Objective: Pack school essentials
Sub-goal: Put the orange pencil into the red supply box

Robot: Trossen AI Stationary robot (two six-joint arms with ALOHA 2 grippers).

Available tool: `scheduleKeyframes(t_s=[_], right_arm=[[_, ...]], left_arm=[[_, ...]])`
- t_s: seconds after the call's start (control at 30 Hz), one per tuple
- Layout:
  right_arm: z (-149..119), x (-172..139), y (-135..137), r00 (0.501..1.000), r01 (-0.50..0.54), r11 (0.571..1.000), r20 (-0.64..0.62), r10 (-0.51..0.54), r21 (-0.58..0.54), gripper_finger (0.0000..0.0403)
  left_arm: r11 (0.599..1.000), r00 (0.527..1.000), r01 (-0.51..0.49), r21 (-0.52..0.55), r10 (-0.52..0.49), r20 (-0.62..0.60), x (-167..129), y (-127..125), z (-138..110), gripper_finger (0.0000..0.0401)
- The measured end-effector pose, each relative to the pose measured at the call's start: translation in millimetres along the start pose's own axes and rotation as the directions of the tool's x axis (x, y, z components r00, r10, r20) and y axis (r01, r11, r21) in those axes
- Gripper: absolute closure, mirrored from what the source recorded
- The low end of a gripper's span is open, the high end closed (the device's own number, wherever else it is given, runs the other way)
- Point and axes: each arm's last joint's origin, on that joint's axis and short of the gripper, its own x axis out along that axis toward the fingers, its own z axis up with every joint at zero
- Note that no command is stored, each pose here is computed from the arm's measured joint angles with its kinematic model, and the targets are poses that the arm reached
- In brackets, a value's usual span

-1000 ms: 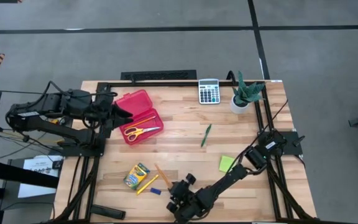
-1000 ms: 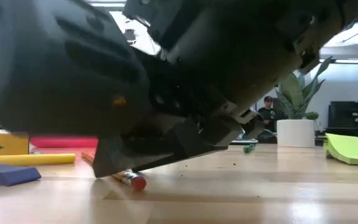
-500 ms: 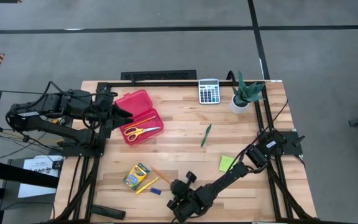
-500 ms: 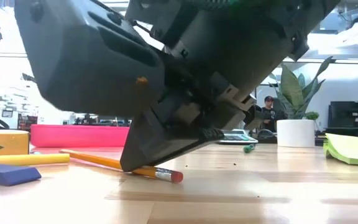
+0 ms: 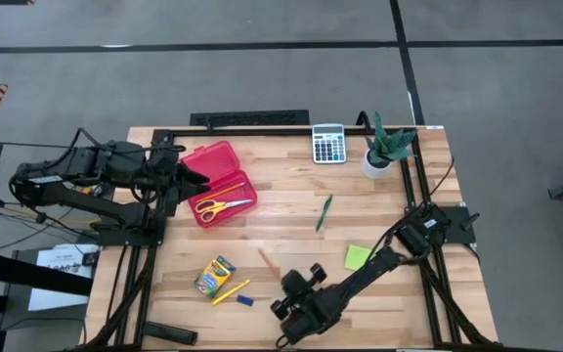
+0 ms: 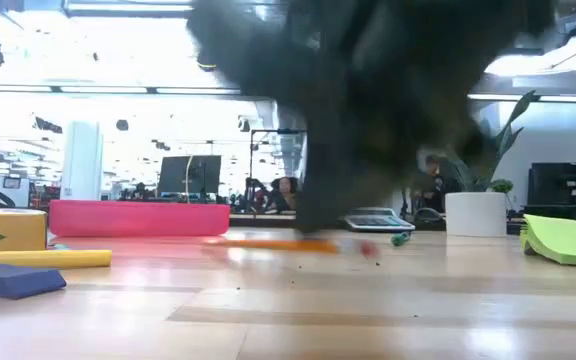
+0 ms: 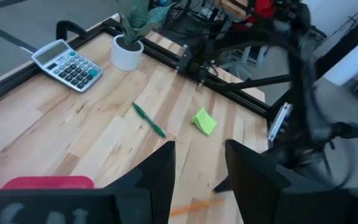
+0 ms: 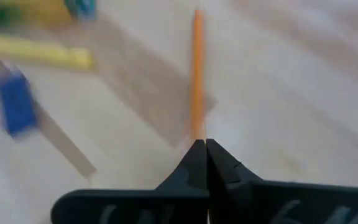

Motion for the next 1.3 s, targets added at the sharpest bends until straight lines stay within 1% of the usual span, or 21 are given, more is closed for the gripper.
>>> scheduleKeyframes(t_s=[0.07,0.2,0.27,0.33,0.4,0.47,0.57,0.67,0.77,0.83,1.0,1.07,1.13,1.2,1.27,1.3], right_arm=[[15.4,-14.2,-6.5,0.998,0.019,1.000,0.052,-0.020,0.022,0.0402],[32.8,-34.0,-16.6,0.992,0.041,0.999,0.118,-0.042,0.017,0.0403],[44.0,-44.0,-19.1,0.992,0.019,0.999,0.127,-0.024,0.042,0.0401],[50.8,-48.1,-15.7,0.989,-0.022,0.998,0.145,0.013,0.057,0.0390],[49.9,-48.6,-6.9,0.987,-0.082,0.996,0.140,0.077,0.035,0.0369],[43.3,-42.8,8.2,0.977,-0.165,0.986,0.140,0.158,0.035,0.0343],[27.5,-25.3,29.6,0.955,-0.280,0.959,0.118,0.273,0.040,0.0306],[11.8,-3.0,45.4,0.937,-0.340,0.938,0.105,0.332,0.070,0.0277],[0.4,16.7,53.8,0.946,-0.319,0.945,0.084,0.313,0.077,0.0258],[-5.0,28.3,56.5,0.957,-0.287,0.956,0.071,0.283,0.059,0.0251],[-19.9,47.9,59.7,0.970,-0.242,0.967,0.049,0.239,0.076,0.0249],[-22.5,49.5,60.9,0.969,-0.247,0.963,0.043,0.244,0.105,0.0251],[-25.0,50.8,59.4,0.971,-0.237,0.960,0.008,0.238,0.146,0.0257],[-27.6,51.6,54.5,0.979,-0.194,0.966,-0.026,0.201,0.172,0.0269],[-30.0,51.8,48.0,0.987,-0.134,0.973,-0.064,0.148,0.188,0.0294],[-32.0,50.9,44.5,0.989,-0.103,0.979,-0.084,0.120,0.178,0.0311]], left_arm=[[1.000,1.000,-0.005,0.000,0.005,-0.004,5.7,1.7,-4.1,0.0268],[0.999,0.999,0.048,-0.023,-0.049,-0.010,25.1,4.2,-16.3,0.0268],[0.998,0.998,0.056,-0.036,-0.056,-0.023,37.2,7.8,-26.5,0.0268],[0.997,0.998,0.056,-0.049,-0.057,-0.027,48.1,11.9,-36.3,0.0265],[0.995,0.998,0.059,-0.075,-0.061,-0.019,56.7,15.2,-44.2,0.0259],[0.993,0.997,0.067,-0.099,-0.069,-0.017,61.8,18.6,-51.6,0.0253],[0.989,0.996,0.091,-0.117,-0.093,-0.012,67.0,20.8,-57.8,0.0245],[0.989,0.995,0.089,-0.118,-0.094,-0.035,68.2,22.3,-61.4,0.0243],[0.987,0.993,0.107,-0.118,-0.112,-0.041,67.7,21.8,-61.5,0.0243],[0.986,0.992,0.114,-0.118,-0.119,-0.042,66.3,21.7,-61.4,0.0243],[0.986,0.991,0.123,-0.117,-0.129,-0.045,64.5,21.7,-61.5,0.0243],[0.985,0.991,0.124,-0.117,-0.130,-0.044,64.3,21.6,-61.4,0.0243],[0.986,0.991,0.119,-0.116,-0.126,-0.052,64.1,22.1,-62.2,0.0243],[0.986,0.990,0.123,-0.116,-0.129,-0.047,63.1,22.0,-61.8,0.0243],[0.985,0.990,0.124,-0.116,-0.131,-0.047,63.1,21.9,-61.8,0.0243],[0.985,0.990,0.124,-0.117,-0.131,-0.049,63.0,22.0,-61.9,0.0243]])
